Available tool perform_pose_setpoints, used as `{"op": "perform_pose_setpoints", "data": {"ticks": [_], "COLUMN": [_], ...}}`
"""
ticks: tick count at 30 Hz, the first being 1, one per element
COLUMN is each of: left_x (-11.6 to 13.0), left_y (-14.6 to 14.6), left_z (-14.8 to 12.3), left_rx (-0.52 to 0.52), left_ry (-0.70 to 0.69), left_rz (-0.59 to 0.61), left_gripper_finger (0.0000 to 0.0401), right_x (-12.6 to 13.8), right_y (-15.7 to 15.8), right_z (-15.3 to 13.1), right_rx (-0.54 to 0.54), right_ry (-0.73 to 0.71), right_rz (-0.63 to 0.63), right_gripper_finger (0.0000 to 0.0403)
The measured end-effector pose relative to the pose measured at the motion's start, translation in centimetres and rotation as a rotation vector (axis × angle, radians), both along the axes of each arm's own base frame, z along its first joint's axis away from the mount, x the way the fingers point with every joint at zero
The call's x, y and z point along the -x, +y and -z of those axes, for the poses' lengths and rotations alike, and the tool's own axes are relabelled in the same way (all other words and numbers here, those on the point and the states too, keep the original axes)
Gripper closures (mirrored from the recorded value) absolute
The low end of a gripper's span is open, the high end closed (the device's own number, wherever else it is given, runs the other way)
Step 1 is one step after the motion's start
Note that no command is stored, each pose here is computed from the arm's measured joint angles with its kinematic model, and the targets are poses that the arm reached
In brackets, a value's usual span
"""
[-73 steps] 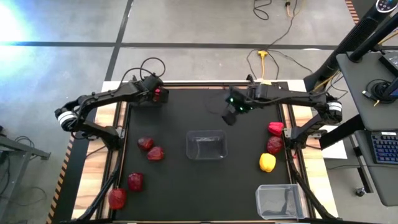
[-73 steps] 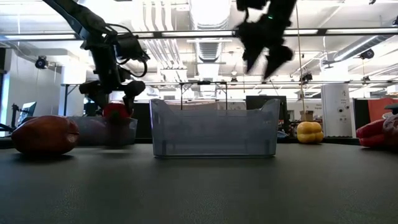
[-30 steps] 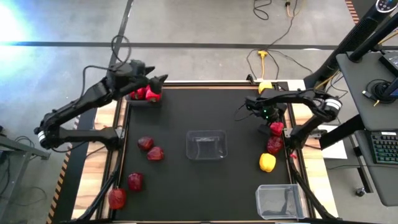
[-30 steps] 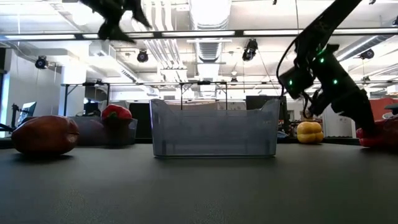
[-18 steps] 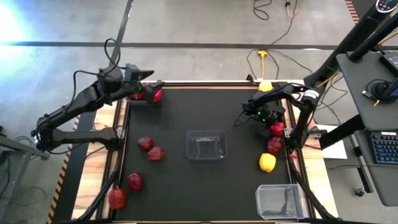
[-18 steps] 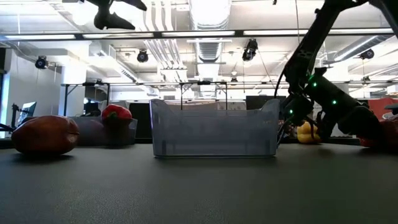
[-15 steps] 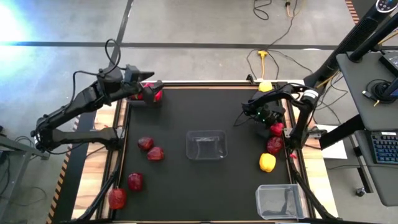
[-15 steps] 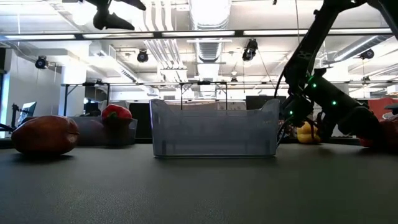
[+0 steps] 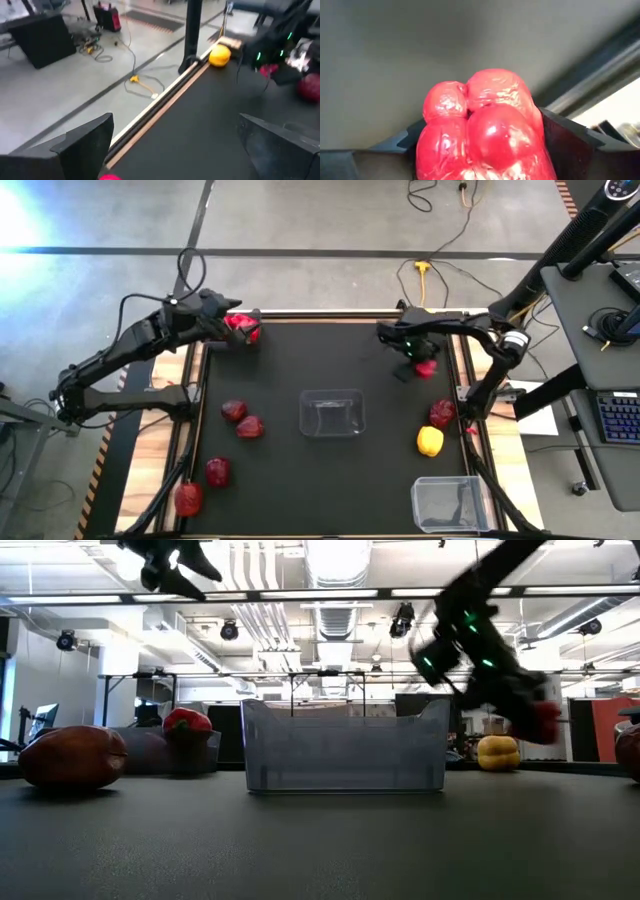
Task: Sort produce into baskets
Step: Put the red bell pepper into the top black bin
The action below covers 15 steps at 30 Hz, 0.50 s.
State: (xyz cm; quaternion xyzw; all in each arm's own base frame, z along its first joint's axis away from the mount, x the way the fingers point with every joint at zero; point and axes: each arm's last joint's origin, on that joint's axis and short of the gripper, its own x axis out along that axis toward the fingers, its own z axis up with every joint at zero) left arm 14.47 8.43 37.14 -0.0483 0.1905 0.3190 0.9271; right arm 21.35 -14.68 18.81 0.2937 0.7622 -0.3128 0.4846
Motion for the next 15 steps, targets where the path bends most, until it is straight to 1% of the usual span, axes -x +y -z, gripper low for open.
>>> {"op": "perform_pose_setpoints", "data": {"ticks": [3, 7, 9, 12, 15], "left_x": [0.1, 0.8, 1.2, 1.8, 2.6], "left_y": [-0.1, -0.5, -0.7, -1.2, -1.7], "left_z": [0.4, 1.1, 1.4, 1.8, 2.5], "left_rx": [0.026, 0.067, 0.101, 0.203, 0.321], "left_ry": [0.041, 0.114, 0.139, 0.138, 0.166], "left_rz": [0.009, 0.009, -0.001, -0.015, -0.041], "left_gripper_finger": [0.0001, 0.0001, 0.0001, 0.0001, 0.0001], "right_x": [-2.9, -7.1, -9.0, -11.6, -14.1], "right_y": [-0.9, -2.4, -3.3, -4.4, -5.2], "right_z": [-2.1, -4.6, -5.5, -6.0, -5.3], "right_rx": [0.130, 0.303, 0.367, 0.410, 0.390], "right_ry": [-0.171, -0.455, -0.589, -0.726, -0.790], "right_rz": [0.026, 0.068, 0.072, 0.092, 0.096], "right_gripper_finger": [0.0120, 0.0123, 0.0122, 0.0118, 0.0119]}}
